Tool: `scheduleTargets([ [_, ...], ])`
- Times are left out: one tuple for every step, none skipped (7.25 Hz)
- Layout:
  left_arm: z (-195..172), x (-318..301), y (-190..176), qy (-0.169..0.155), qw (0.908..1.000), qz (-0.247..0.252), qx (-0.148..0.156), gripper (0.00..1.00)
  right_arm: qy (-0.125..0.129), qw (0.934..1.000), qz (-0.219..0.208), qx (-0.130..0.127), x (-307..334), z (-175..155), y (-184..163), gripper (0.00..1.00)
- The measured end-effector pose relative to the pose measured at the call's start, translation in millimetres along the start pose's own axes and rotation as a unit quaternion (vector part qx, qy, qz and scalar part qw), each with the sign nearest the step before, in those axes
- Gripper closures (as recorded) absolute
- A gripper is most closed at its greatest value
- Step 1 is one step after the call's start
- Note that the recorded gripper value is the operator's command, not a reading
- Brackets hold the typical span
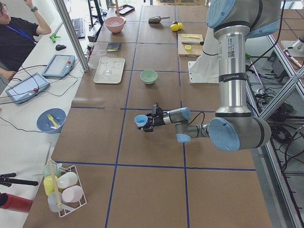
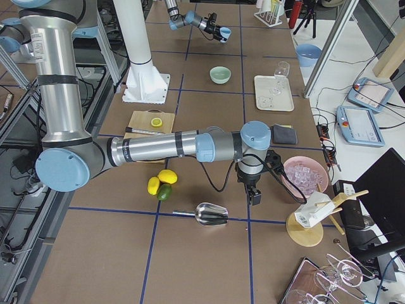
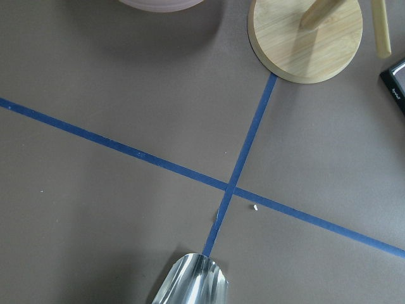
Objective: Pour ice into bowl
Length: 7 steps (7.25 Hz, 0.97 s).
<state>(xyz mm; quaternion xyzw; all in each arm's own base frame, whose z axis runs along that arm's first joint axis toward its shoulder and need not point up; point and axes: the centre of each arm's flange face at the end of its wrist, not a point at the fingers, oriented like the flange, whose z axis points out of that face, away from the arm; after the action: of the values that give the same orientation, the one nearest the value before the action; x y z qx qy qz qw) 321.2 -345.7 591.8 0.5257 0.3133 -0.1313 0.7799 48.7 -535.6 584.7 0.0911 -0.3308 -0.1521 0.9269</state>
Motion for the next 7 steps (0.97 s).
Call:
scheduleTargets([
  [-6.5, 17.5, -27.8, 0.026, 0.9985, 0.044, 0.02, 1.0, 0.0, 1.0, 0.001, -0.001, 0.7, 0.5, 0.5, 0.0],
  [-8.7, 37.6, -53.6, 0.042, 0.9949, 0.081, 0.043, 1.0, 0.0, 1.0, 0.002, -0.001, 1.5, 1.1, 1.6, 0.0],
  [-4.8, 64.1, -76.0, 0.054, 0.991, 0.103, 0.067, 1.0, 0.0, 1.0, 0.003, -0.002, 2.5, 1.8, 3.2, 0.0],
  [0.6, 90.7, -91.4, 0.062, 0.9867, 0.124, 0.084, 1.0, -0.001, 1.0, 0.006, -0.004, 3.9, 3.2, 6.0, 0.0],
  [4.8, 108.7, -99.0, 0.063, 0.9799, 0.165, 0.093, 1.0, -0.001, 0.9999, 0.012, -0.005, 6.9, 4.4, 10.9, 0.0],
  [9.7, 123.3, -103.1, 0.057, 0.9704, 0.214, 0.096, 1.0, -0.001, 0.9996, 0.027, -0.007, 11.6, 6.2, 18.9, 0.0],
  [18.3, 143.4, -106.4, 0.046, 0.9619, 0.254, 0.089, 1.0, -0.003, 0.9989, 0.047, -0.01, 15.5, 9.2, 28.1, 0.0],
])
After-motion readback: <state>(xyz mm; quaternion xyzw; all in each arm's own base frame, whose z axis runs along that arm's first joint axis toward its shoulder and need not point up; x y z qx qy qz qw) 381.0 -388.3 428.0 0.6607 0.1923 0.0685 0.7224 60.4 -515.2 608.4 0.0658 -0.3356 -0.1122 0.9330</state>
